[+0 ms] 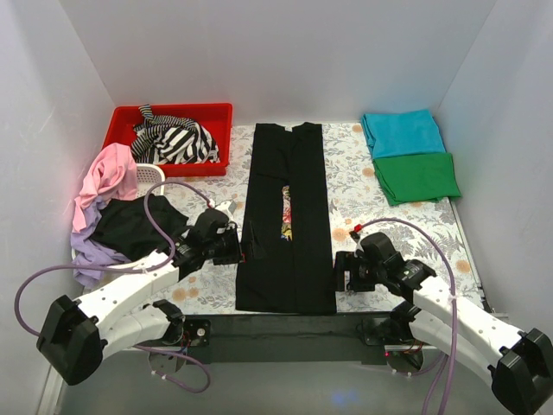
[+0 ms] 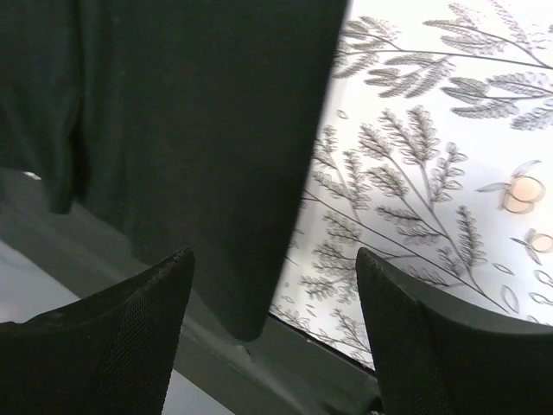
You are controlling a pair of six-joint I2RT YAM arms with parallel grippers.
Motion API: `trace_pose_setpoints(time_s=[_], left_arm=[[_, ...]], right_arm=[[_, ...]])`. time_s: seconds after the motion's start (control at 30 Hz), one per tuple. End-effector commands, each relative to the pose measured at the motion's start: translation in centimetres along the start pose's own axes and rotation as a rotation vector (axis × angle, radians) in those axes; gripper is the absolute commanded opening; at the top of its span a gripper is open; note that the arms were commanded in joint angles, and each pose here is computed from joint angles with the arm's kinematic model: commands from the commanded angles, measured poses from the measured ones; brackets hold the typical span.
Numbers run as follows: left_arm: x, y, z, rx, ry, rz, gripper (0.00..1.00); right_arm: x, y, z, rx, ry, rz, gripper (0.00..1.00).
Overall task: Fold and stack the t-shirts
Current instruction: Fold the tshirt
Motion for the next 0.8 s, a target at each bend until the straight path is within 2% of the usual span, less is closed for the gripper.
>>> trace_pose_setpoints(time_s=[0.0,0.37,0.53,0.77], left_arm=[[0.5,0.6,-0.7,-0.023,0.068,0.058,0.98],[1.3,0.5,-5.3,0.064,0.084,0.146,0.98],[2.2,0.9,-5.3,0.037,0.060,0.195,0.98],[1.8,2.0,-4.9,-0.025,0.109,0.152,0.98]], right_arm=[[1.7,0.1,-0.2,-0.010,-0.019,0.100,0.80],[0.4,-0.8,-0.9,0.033,0.018,0.051,0.82],[0.3,-0.6,-0.2,-0.006,0.046,0.040,0.83],[-0.1,-1.0,-0.6,0.000,0.035,0.039,0.84]])
Point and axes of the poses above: each gripper's point midway between its finger pads, its own y axis back along the fingers, its own x axis along the line the jaws close on, z = x × y, the point moved 1 cm from there along y, back along the fingers, and after that the axes turned 5 degrees about -y, right-handed, at the moved point
